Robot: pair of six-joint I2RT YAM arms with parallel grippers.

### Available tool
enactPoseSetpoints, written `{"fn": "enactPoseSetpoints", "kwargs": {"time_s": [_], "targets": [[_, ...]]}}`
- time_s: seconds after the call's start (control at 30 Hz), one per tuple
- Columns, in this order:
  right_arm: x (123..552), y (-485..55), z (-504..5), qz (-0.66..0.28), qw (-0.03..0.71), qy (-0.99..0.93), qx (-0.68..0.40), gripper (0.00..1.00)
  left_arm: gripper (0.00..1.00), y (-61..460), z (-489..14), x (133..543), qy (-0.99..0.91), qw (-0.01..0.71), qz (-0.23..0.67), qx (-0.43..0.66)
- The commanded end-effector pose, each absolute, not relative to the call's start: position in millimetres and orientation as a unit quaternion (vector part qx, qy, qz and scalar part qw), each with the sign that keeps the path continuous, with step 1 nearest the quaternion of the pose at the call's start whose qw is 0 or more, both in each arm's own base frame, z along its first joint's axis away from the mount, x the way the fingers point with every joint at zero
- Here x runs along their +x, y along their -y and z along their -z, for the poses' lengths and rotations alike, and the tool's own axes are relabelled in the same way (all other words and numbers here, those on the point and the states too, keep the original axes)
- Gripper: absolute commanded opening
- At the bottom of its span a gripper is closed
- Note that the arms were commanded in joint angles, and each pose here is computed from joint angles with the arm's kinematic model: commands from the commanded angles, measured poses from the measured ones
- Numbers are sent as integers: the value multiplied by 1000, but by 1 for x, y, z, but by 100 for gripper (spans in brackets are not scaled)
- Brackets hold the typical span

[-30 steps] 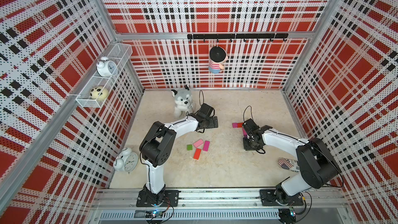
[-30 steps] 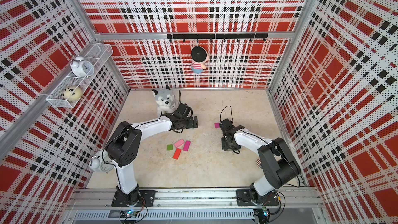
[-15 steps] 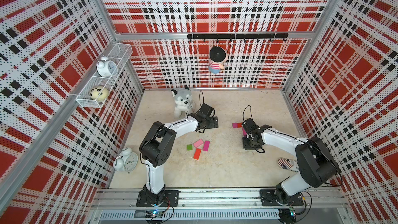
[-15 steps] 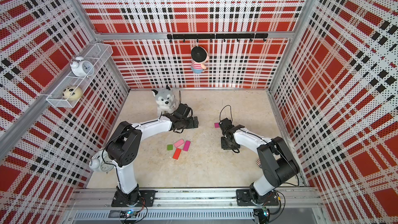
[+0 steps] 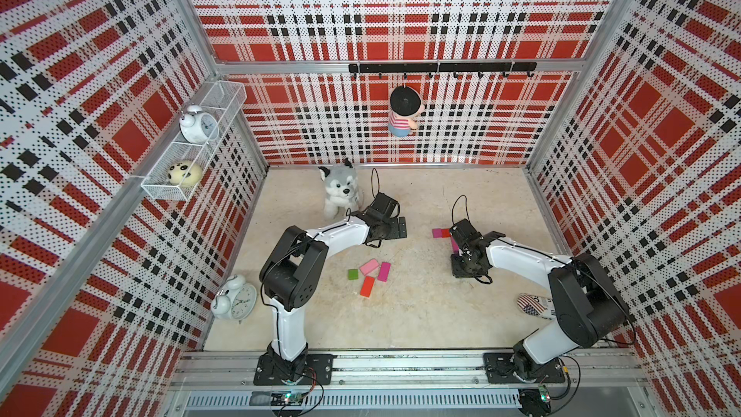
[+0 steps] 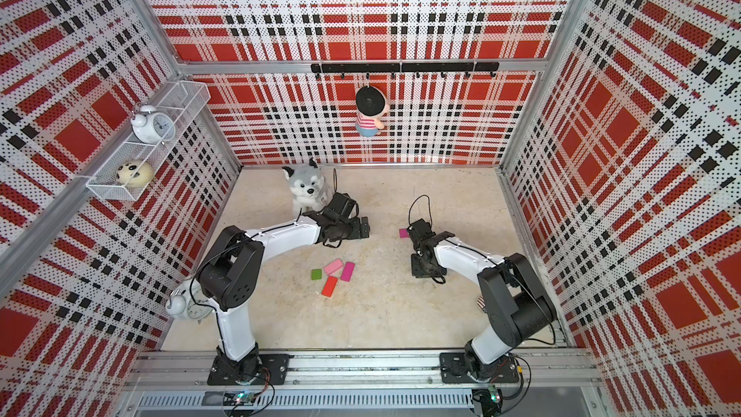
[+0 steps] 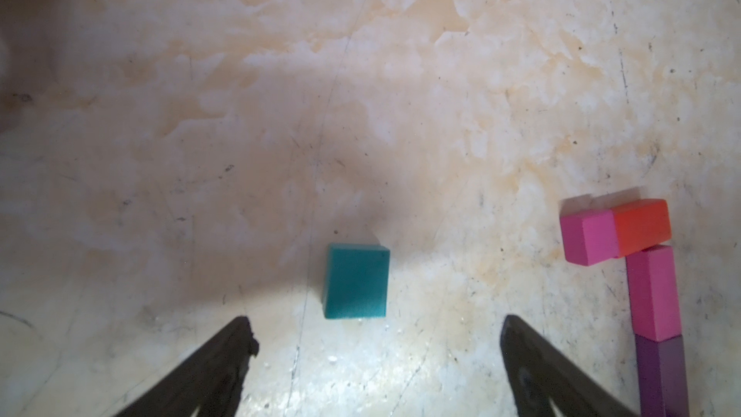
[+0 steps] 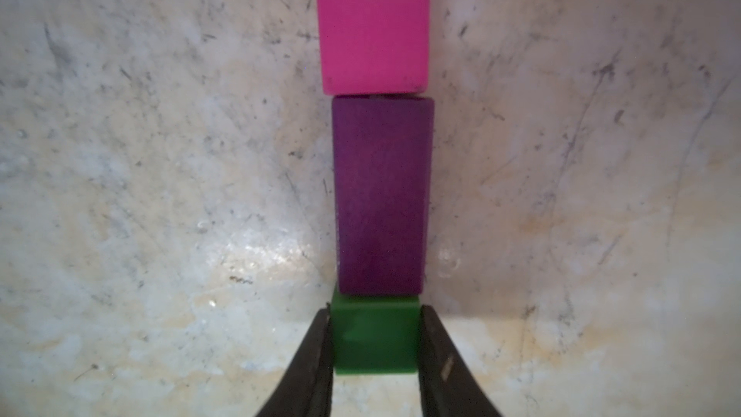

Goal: Assemble the number 7 with building blocks
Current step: Place the building block at the center of the board.

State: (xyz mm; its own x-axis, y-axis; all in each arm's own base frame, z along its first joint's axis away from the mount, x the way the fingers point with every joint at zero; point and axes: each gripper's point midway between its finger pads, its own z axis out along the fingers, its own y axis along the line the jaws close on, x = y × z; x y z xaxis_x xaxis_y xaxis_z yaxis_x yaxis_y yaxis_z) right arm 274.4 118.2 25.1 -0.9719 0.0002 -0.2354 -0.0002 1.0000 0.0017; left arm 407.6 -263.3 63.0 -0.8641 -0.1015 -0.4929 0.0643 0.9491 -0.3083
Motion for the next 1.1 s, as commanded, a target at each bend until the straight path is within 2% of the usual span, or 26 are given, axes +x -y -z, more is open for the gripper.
{"fn": "enactPoseSetpoints", "kwargs": {"time_s": [0.0,0.23,0.63,0.77,0.87,1.07], "targets": [[281,-114,-25,4,122,-993,9,35,98,263,-76,411,-946,274,172,-11],[283,-115,-24,3,121,-993,7,35,98,263,-75,411,-946,273,172,-11],[283,-120,-25,-8,118,-993,5,43,98,264,-72,411,-947,271,171,-11],[286,-119,-31,-6,123,-992,9,50,98,263,-72,412,-947,272,169,-14],[291,-120,-44,-9,135,-991,15,60,98,262,-73,414,-947,274,167,-14],[308,-130,-91,-38,185,-982,13,69,98,248,-72,417,-949,278,150,-23]]}}
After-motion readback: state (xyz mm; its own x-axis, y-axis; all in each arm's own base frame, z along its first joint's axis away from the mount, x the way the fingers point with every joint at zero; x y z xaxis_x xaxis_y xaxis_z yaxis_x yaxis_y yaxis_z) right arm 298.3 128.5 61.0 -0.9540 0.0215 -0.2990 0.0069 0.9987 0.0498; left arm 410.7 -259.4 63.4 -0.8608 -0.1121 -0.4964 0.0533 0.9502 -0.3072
